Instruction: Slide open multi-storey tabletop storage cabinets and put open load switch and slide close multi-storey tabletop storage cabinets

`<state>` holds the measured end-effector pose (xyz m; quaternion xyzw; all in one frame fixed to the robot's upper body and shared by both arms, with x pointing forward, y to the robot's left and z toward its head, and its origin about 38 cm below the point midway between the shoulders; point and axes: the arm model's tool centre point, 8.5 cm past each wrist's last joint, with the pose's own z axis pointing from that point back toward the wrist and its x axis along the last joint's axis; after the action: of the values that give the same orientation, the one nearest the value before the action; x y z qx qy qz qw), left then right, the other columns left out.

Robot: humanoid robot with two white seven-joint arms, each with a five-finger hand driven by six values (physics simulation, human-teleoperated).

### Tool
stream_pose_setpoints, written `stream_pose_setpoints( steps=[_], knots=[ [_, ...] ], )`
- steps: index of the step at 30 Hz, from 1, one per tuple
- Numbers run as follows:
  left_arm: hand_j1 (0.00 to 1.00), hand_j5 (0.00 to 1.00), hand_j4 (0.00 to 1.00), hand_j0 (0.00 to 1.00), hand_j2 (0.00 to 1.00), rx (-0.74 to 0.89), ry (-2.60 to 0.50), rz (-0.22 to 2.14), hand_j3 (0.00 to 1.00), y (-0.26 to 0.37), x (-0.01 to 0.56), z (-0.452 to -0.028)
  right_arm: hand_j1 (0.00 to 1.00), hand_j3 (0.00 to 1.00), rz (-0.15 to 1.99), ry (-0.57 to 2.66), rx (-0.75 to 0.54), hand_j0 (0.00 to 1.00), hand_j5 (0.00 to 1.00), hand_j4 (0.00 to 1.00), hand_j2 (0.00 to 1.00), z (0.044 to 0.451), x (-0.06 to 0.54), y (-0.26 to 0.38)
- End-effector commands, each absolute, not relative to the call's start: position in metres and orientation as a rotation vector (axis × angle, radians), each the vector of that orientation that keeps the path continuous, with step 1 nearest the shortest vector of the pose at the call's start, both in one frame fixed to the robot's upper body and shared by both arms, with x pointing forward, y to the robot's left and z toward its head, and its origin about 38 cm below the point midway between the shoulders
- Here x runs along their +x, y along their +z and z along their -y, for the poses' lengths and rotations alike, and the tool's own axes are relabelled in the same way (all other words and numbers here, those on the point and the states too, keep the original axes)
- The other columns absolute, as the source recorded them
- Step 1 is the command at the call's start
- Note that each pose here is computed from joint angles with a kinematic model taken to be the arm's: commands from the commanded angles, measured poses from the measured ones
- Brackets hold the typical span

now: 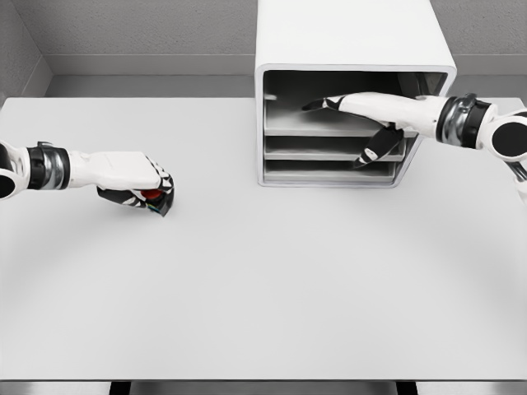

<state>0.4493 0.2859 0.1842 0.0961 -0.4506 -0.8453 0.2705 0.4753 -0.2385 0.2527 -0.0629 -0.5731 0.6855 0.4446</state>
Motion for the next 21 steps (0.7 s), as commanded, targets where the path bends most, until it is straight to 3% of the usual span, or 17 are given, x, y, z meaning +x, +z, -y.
stream_pose_setpoints(
  steps=[1,6,21],
  knots=[
    [0.51,0.51,0.51,0.51,0.51,0.26,-2.275,1.221,0.51,0.186,0.448,-0.286,1.0,1.0,1.413,1.698,-0.162,1.0,1.0,1.0,1.0,0.238,0.475,0.253],
    [0.51,0.51,0.51,0.51,0.51,0.27,-2.295,1.244,0.51,0.196,0.446,-0.282,1.0,1.0,1.417,1.779,-0.154,1.0,1.0,1.0,1.0,0.221,0.462,0.251],
    [0.51,0.51,0.51,0.51,0.51,0.3,-2.33,1.28,0.51,0.218,0.44,-0.279,1.0,1.0,1.395,1.82,-0.167,1.0,1.0,1.0,1.0,0.234,0.445,0.249]
  ],
)
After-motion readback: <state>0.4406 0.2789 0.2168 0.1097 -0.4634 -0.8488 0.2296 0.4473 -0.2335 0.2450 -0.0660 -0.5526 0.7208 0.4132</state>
